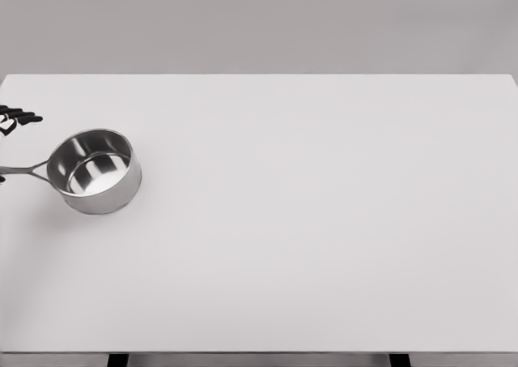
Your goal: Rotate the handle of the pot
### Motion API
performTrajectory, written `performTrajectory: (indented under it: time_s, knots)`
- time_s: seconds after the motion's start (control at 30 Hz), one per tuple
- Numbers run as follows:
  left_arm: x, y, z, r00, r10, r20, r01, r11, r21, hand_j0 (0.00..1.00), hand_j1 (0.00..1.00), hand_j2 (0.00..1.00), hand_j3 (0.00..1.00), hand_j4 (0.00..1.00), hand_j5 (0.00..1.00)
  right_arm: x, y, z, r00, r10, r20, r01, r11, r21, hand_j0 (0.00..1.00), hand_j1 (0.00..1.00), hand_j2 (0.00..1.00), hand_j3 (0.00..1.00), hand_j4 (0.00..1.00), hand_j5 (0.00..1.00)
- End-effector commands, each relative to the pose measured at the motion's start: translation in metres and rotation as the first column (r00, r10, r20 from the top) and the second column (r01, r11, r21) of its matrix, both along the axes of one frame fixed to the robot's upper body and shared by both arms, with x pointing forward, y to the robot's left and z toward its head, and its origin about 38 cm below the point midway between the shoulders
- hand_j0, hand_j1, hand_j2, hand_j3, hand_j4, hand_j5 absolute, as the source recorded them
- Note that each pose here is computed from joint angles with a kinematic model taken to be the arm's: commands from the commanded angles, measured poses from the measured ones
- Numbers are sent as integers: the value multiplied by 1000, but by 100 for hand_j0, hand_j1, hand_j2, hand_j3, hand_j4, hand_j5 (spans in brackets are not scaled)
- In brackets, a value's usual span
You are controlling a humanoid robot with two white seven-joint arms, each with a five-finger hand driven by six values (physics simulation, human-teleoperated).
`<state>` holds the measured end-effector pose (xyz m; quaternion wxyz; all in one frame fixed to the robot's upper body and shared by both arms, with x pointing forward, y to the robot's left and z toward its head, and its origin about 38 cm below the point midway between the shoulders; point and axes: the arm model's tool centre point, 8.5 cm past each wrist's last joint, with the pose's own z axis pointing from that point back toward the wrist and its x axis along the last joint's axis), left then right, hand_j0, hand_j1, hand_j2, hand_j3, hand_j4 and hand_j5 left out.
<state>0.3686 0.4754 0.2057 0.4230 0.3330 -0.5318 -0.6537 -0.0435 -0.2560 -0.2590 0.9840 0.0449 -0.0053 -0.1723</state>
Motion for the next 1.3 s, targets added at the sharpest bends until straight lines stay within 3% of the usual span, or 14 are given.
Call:
performTrajectory:
  time_s: [0.0, 0.17, 1.27]
  knots:
    - [0, -2, -5, 1000, -3, -13, 3, 1000, -5, 100, 100, 100, 100, 100, 100, 0, 0, 0, 1000, 0, 0, 0, 1000, 0, 100, 100, 100, 100, 100, 100]
    - [6, 1, -6, 1000, 7, -21, -7, 1000, -9, 100, 100, 100, 100, 100, 100, 0, 0, 0, 1000, 0, 1, 0, 1000, 0, 100, 100, 100, 100, 100, 100]
    - [11, 6, -2, 1000, 21, -13, -21, 1000, -19, 100, 100, 100, 100, 100, 100, 0, 0, 0, 1000, 0, 0, 0, 1000, 0, 100, 100, 100, 100, 100, 100]
